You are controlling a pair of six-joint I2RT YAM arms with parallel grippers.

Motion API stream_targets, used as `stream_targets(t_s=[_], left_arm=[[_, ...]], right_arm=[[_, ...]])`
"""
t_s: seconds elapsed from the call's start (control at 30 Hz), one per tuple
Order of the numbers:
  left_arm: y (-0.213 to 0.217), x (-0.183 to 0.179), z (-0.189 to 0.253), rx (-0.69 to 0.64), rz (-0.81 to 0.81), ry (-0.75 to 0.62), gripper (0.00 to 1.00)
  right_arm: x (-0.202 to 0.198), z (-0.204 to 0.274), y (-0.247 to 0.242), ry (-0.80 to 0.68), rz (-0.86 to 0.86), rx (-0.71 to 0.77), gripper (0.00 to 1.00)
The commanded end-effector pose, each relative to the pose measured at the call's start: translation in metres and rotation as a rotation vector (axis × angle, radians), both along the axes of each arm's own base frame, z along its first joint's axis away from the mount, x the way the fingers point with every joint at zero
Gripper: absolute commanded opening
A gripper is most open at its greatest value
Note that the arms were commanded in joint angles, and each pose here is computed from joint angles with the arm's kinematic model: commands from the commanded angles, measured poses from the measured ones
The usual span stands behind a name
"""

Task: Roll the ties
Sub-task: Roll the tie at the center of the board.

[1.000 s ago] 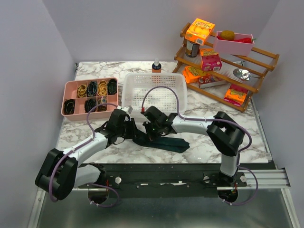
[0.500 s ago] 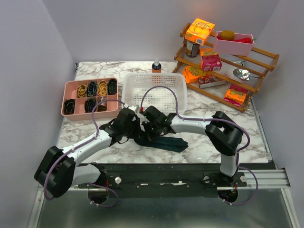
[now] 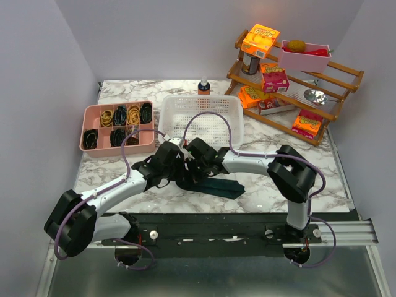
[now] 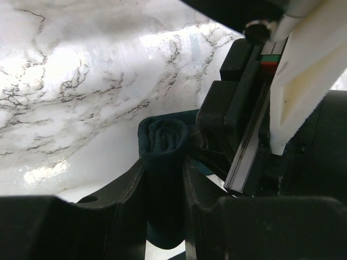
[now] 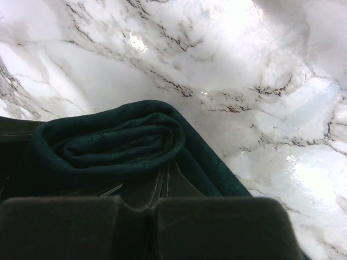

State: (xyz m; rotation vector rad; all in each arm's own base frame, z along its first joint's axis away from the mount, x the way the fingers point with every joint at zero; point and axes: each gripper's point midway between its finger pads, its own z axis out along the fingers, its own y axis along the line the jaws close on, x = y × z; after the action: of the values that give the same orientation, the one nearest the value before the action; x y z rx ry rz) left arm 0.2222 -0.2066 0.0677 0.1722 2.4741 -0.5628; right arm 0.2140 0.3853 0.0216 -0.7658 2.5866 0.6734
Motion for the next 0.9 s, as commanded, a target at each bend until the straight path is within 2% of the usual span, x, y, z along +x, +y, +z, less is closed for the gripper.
stream_targets(t_s=[0.0,0.1,0.33,0.87], left_arm=[[0.000,0.006,0.015,0.020,0.008,-0.036,0.15],[0.010,0.003,0.012,0.078,0.027,-0.020,0.14],[0.015,0.000,0.011,0.095,0.060,-0.005,0.13],[0.007,-0.010,-0.002,0.322,-0.002,-0.013,0.12]], right_arm=[[-0.015,-0.019,-0.022,0.059,-0.014,-0.094,0.01],[-0.012,-0.011,-0.025,0.030,-0.020,-0.092,0.01],[-0.002,0.009,-0.036,-0.035,-0.039,-0.104,0.01],[-0.002,-0.007,-0.045,-0.007,-0.054,-0.147,0.01]])
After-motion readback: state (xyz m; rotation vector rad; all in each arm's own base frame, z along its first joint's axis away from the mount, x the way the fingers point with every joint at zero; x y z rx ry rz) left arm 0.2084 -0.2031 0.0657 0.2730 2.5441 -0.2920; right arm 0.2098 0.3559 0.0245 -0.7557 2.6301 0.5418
